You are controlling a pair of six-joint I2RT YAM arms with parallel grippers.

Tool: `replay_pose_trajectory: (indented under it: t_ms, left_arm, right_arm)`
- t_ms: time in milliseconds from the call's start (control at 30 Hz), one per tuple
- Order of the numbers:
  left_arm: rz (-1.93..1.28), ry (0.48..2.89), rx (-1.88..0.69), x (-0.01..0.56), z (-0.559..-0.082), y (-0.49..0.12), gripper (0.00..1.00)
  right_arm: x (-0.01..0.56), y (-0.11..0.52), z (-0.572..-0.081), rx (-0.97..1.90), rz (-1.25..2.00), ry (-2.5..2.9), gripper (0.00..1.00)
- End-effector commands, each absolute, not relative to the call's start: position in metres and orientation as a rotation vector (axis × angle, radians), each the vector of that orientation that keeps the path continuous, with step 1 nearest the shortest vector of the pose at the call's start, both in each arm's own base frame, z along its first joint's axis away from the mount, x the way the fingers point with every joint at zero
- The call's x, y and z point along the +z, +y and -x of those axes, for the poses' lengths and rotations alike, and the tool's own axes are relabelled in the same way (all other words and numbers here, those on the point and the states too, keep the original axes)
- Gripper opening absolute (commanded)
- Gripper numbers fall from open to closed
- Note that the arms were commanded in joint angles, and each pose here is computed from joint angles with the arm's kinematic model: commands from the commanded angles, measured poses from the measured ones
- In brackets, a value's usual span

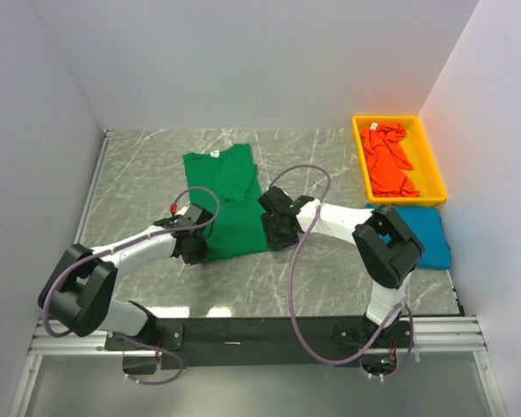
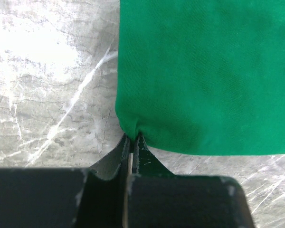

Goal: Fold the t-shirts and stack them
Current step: Fold the tshirt

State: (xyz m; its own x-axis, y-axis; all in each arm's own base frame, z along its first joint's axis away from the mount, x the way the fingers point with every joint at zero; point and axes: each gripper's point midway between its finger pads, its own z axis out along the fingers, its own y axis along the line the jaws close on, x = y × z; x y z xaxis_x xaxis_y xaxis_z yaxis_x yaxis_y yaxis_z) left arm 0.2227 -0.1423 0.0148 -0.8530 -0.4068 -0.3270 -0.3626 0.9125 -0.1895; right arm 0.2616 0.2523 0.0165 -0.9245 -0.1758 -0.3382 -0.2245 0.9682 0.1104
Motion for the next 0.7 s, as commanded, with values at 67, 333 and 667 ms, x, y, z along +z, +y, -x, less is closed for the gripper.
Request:
replay_pose_trajectory:
  t_ms: [67, 333, 667]
  left_arm:
    - [0.570, 2.836, -0.084, -0.009, -0.188, -0.131, 0.01]
    - [0.572, 2.841, -0.098, -0.008, -0.187, -0.133, 0.01]
    - [0.574, 2.851, -0.100, -0.005, -0.187, -0.134, 0.01]
  right_arm:
    - [0.014, 0.250, -0.262, 0.105, 0.309, 2.790, 0.53]
    - [-0.006, 0.247, -0.248, 0.029, 0.357, 2.872, 0.47]
    - [-0.019, 0.236, -0.235, -0.017, 0.368, 2.924, 0.16]
